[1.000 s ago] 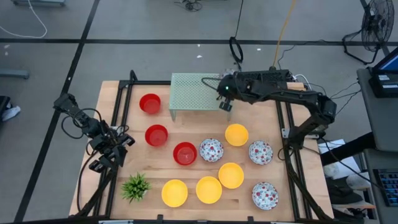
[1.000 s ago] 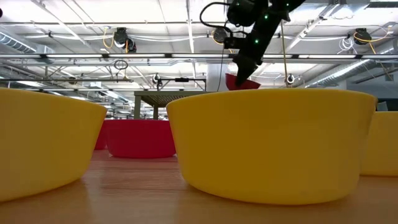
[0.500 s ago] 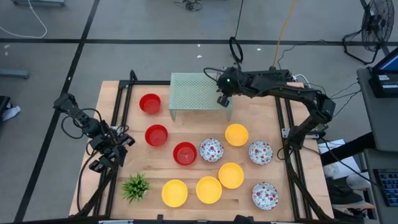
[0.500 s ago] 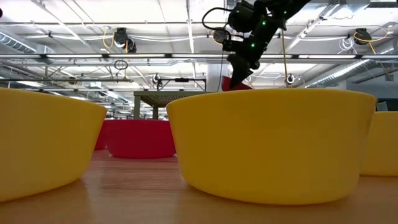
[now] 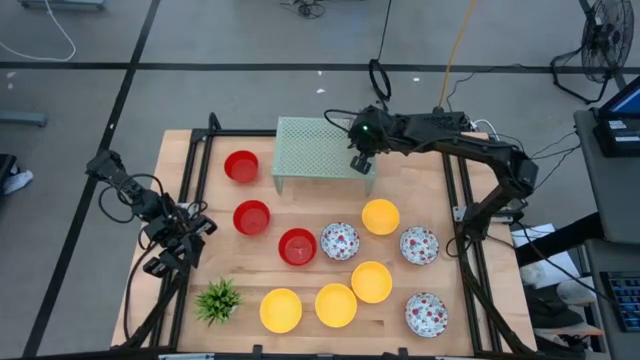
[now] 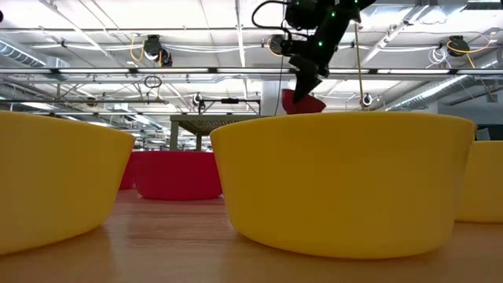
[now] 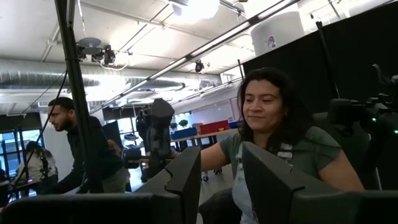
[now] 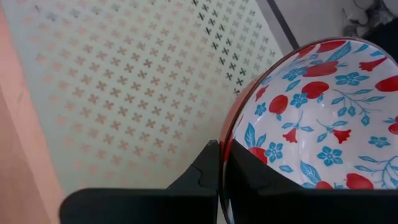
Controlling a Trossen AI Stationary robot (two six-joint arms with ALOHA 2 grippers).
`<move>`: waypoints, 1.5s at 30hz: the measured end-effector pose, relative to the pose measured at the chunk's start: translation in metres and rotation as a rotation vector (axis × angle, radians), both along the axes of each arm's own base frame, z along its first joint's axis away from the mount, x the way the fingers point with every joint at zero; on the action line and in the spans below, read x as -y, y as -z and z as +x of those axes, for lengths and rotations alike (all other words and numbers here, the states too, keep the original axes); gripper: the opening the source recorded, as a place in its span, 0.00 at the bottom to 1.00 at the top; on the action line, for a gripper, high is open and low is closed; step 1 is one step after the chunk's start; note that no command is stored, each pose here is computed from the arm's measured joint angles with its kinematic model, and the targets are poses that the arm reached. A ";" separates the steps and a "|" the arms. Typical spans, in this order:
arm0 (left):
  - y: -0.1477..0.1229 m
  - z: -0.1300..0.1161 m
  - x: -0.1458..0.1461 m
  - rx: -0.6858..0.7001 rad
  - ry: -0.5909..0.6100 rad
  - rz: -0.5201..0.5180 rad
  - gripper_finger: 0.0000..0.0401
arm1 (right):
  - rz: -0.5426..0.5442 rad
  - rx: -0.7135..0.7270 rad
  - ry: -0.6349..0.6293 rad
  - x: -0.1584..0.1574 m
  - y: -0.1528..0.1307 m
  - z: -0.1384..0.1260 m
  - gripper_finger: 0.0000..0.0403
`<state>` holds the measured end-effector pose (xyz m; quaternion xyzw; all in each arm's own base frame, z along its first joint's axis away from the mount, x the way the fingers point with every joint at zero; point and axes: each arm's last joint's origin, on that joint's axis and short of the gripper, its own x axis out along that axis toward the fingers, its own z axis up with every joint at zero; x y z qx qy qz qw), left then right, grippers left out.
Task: Pick & Place Mini bowls
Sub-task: Put the red patterned bowl on the shelf, then stack the red patterned bowl on top of the red patterned bowl on the shelf
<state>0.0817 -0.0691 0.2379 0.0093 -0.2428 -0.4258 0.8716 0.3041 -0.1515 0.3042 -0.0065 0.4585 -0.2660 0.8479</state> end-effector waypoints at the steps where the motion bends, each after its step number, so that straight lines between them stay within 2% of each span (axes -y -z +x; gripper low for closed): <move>1: 0.000 0.000 0.000 -0.001 0.000 0.000 0.30 | 0.010 -0.008 0.007 0.000 0.001 -0.001 0.01; 8: 0.000 0.000 0.000 0.000 0.000 0.000 0.30 | 0.023 -0.039 0.002 -0.002 0.008 0.003 0.01; 21: 0.000 0.000 0.000 -0.001 0.000 0.000 0.30 | 0.067 -0.001 -0.006 -0.003 0.006 0.003 0.02; 35: 0.000 0.000 0.000 0.000 0.000 0.000 0.30 | 0.031 0.028 -0.031 -0.002 0.003 0.005 0.30; 42: 0.000 0.000 0.000 0.000 0.000 0.000 0.30 | -0.031 0.121 -0.054 -0.010 -0.027 -0.010 0.37; 45: 0.000 0.000 0.000 0.000 0.000 0.000 0.30 | -0.020 0.182 -0.025 -0.020 -0.045 -0.024 0.37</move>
